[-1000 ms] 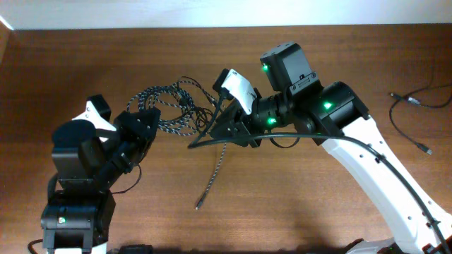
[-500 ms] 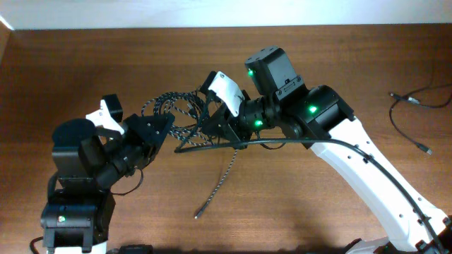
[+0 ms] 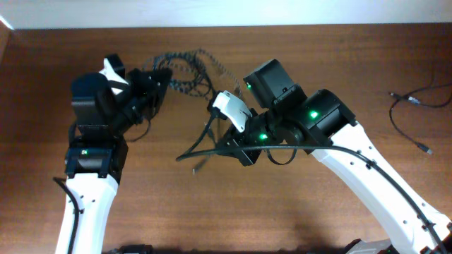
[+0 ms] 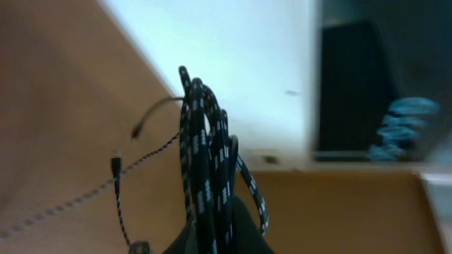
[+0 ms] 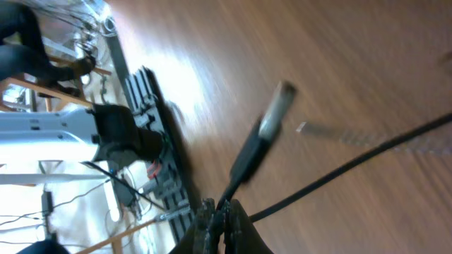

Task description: Untangle cables

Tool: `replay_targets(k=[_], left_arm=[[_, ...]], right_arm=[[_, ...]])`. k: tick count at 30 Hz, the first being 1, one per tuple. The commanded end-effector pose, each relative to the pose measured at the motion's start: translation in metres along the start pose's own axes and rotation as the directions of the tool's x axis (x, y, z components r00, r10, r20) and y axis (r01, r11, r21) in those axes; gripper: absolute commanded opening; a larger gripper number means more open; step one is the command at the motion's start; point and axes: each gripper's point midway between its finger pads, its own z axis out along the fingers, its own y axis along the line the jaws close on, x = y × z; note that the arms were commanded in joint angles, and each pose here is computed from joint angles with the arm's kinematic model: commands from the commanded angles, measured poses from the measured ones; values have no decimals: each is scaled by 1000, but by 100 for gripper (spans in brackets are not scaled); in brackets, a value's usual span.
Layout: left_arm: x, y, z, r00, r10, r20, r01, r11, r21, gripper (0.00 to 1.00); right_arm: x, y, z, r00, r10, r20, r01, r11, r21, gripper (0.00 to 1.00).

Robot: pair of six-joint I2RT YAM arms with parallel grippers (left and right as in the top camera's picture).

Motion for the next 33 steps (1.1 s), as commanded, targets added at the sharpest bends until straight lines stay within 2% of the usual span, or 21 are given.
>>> replay_targets(k=[1, 2, 3, 5, 6, 7, 9, 11, 13, 14, 17, 19, 20, 21, 23, 25, 29, 33], left_arm=[[19, -32, -14, 967, 204, -151, -176, 968, 177, 0], [28, -34, -22, 914, 362, -182, -313, 916, 250, 0], [36, -37, -32, 865, 450, -221, -368, 870, 328, 0], [52, -43, -57, 756, 602, -257, -433, 755, 492, 1], [61, -45, -71, 673, 701, -238, -470, 653, 594, 1], [65, -46, -74, 651, 724, -229, -477, 625, 618, 2], [66, -46, -75, 647, 727, -230, -476, 621, 623, 2], [69, -46, -77, 613, 764, -203, -498, 573, 651, 0], [70, -41, -77, 610, 765, -204, -501, 573, 648, 0], [71, -40, -76, 596, 781, -186, -519, 552, 653, 0], [58, -36, -66, 613, 774, -160, -573, 575, 584, 0], [58, -35, -65, 616, 771, -161, -575, 580, 577, 0], [58, -34, -65, 617, 770, -163, -574, 582, 576, 0], [59, -31, -65, 593, 792, -145, -597, 553, 581, 0], [63, -24, -65, 567, 811, -140, -616, 531, 582, 0], [65, -21, -65, 571, 806, -153, -607, 540, 583, 0], [75, -27, -75, 536, 834, -129, -584, 478, 656, 0], [75, -27, -75, 537, 834, -130, -584, 478, 656, 0]], right_arm=[[6, -12, -10, 1000, -8, -12, 9, 993, 120, 18], [6, -17, -10, 1000, -8, -16, 10, 988, 152, 27], [8, -26, -12, 1000, -5, -22, 10, 979, 204, 39], [9, -43, -17, 999, 36, -18, -29, 953, 303, 41], [2, -41, -16, 999, 38, 9, -39, 957, 288, 41], [-4, -35, -14, 999, 24, 29, -30, 967, 253, 42], [-12, -33, -14, 998, 13, 62, -27, 971, 236, 43], [-24, -33, -15, 992, 44, 117, -70, 970, 233, 43], [-28, -32, -17, 986, 81, 146, -113, 968, 226, 41], [-28, -30, -21, 985, 77, 153, -110, 968, 226, 41], [-30, -12, -47, 977, 34, 211, -84, 969, 233, 41], [-36, -10, -66, 963, -8, 271, -71, 957, 282, 45], [-38, -8, -67, 961, -14, 278, -67, 958, 279, 45], [-41, -9, -67, 958, -19, 288, -65, 958, 280, 34], [-55, -8, -71, 936, 6, 351, -104, 960, 261, 30], [-66, -13, -77, 911, 42, 411, -165, 949, 268, 30], [-70, -34, -60, 912, 94, 400, -223, 930, 291, 30], [-78, -40, -59, 898, 101, 428, -245, 923, 296, 35]])
